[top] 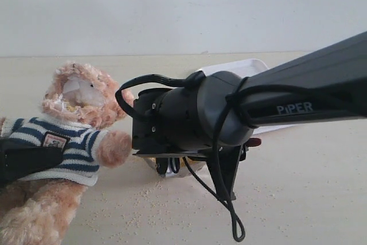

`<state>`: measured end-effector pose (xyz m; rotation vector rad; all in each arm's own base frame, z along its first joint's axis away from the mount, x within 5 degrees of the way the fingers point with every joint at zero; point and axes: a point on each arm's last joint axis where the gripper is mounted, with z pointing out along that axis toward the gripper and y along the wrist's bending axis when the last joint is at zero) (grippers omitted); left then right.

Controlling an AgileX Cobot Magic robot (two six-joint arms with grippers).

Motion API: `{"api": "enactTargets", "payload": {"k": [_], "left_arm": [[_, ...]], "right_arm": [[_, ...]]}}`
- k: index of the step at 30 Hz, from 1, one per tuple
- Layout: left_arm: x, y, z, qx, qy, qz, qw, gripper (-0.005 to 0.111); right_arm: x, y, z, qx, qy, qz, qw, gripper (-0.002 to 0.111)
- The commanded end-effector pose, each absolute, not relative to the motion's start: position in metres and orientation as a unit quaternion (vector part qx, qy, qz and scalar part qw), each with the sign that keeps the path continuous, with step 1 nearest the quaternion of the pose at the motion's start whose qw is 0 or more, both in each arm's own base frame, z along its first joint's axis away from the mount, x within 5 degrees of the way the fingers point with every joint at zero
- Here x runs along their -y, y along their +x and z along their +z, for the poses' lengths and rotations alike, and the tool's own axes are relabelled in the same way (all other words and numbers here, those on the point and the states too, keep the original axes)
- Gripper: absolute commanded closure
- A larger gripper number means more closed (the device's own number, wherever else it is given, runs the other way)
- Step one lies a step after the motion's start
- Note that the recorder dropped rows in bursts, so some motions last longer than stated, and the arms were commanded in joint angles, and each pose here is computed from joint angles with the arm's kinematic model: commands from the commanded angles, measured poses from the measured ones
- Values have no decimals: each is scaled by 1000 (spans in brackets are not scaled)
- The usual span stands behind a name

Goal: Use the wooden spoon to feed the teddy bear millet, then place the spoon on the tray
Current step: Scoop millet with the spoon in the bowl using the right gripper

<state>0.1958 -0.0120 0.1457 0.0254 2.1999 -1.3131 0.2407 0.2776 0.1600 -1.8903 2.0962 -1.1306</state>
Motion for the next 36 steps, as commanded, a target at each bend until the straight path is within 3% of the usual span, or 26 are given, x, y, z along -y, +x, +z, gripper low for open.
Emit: {"api": "enactTargets", "payload": {"k": [1, 36], "left_arm": [[12, 198, 150, -812, 14, -502, 296, 102], [12, 198, 150, -812, 14, -502, 296, 102]], "right_arm": [[-283, 236, 162, -700, -621, -350, 44, 107], [-256, 249, 193, -811, -555, -185, 0, 107]]}}
